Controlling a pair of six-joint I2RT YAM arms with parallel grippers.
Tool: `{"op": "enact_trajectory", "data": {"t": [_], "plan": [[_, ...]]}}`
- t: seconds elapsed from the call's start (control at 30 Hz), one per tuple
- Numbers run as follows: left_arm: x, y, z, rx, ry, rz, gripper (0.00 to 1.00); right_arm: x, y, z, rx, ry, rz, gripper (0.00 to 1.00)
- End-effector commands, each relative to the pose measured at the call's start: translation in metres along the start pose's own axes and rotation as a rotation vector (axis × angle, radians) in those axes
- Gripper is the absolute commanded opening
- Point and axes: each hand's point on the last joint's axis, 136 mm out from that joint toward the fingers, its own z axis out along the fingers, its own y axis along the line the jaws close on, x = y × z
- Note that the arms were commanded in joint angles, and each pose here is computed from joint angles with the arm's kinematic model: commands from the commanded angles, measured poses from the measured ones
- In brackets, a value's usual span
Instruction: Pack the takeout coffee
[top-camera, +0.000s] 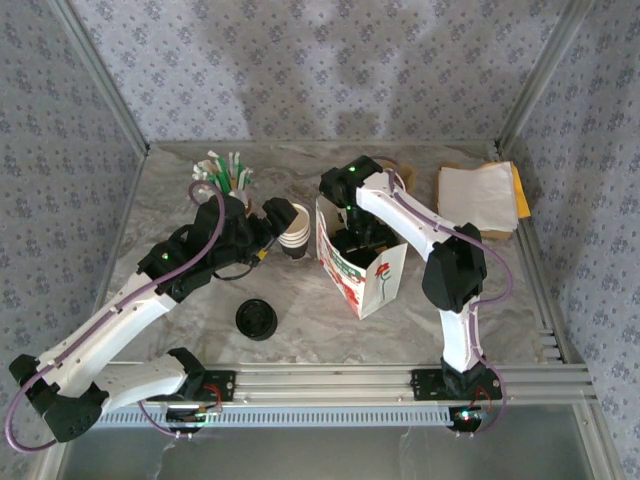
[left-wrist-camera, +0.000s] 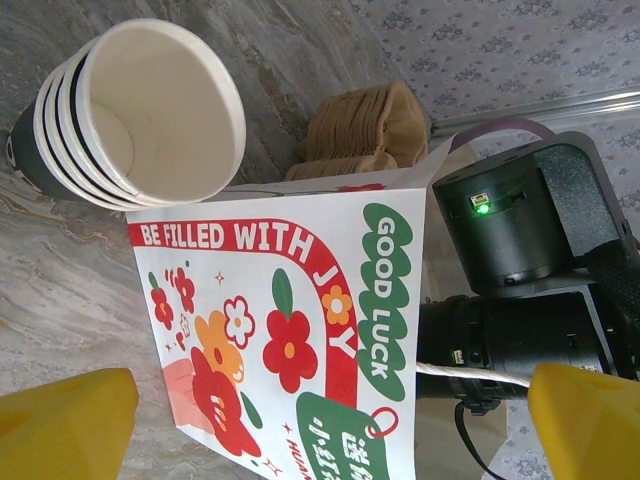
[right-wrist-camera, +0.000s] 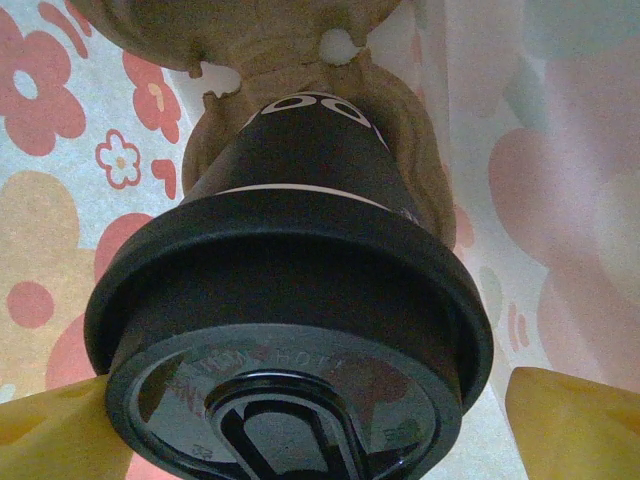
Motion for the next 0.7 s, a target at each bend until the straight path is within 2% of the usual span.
{"op": "enact_trajectory", "data": {"t": [0.0, 0.67], "plan": [[-0.0007, -0.015, -0.0069, 0.037, 0.001, 0.023, 1.0, 0.0233, -0.0109, -0.0079, 0.046, 0.067, -0.001, 0.95], [-0.0006, -0.0158, -0.0073, 0.04, 0.0, 0.024, 1.0, 0.0239, -0.0123, -0.01, 0.049, 0.064, 0.002, 0.96]]}}
